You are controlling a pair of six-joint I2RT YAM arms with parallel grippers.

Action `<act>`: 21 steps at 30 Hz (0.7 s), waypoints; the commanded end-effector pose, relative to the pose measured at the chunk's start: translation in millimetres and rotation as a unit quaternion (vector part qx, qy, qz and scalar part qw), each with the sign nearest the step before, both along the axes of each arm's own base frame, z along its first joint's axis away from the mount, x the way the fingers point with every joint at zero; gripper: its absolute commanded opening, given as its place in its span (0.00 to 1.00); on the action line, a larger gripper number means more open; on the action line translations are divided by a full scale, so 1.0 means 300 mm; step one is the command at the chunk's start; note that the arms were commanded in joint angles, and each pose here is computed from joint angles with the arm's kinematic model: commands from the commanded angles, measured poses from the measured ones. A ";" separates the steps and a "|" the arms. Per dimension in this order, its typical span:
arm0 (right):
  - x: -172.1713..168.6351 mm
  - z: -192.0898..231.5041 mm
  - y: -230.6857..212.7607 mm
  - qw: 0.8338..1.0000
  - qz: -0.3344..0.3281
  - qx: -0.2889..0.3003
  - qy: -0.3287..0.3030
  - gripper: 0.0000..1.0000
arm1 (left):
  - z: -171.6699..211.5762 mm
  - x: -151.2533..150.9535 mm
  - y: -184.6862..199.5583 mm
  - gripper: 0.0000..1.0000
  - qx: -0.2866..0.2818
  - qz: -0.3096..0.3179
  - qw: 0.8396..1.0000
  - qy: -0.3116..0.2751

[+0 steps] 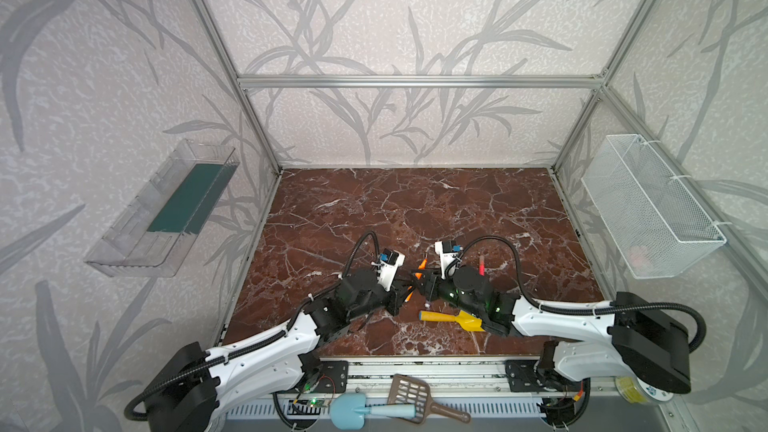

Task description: Insert the pens into the pen caps

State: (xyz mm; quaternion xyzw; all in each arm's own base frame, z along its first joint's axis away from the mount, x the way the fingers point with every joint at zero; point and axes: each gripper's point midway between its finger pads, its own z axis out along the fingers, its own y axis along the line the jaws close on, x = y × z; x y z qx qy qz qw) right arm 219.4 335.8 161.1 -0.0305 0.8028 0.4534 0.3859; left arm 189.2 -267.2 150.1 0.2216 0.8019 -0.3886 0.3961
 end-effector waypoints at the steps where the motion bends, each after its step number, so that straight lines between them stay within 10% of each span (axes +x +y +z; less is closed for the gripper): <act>1: 0.025 0.037 -0.007 1.000 -0.025 0.007 -0.015 0.35 | 0.023 -0.016 -0.006 0.01 -0.017 -0.013 1.000 -0.015; 10: 0.031 0.058 -0.032 0.999 -0.039 0.008 -0.023 0.33 | 0.036 -0.026 -0.011 0.01 -0.025 -0.021 0.999 -0.017; 15: 0.018 0.064 -0.008 0.999 -0.022 0.023 -0.014 0.12 | 0.044 -0.025 -0.008 0.01 -0.025 -0.018 0.999 -0.017; 21: 0.010 0.064 -0.020 0.999 -0.026 0.045 -0.008 0.04 | 0.039 -0.022 0.003 0.32 -0.032 -0.009 0.999 -0.027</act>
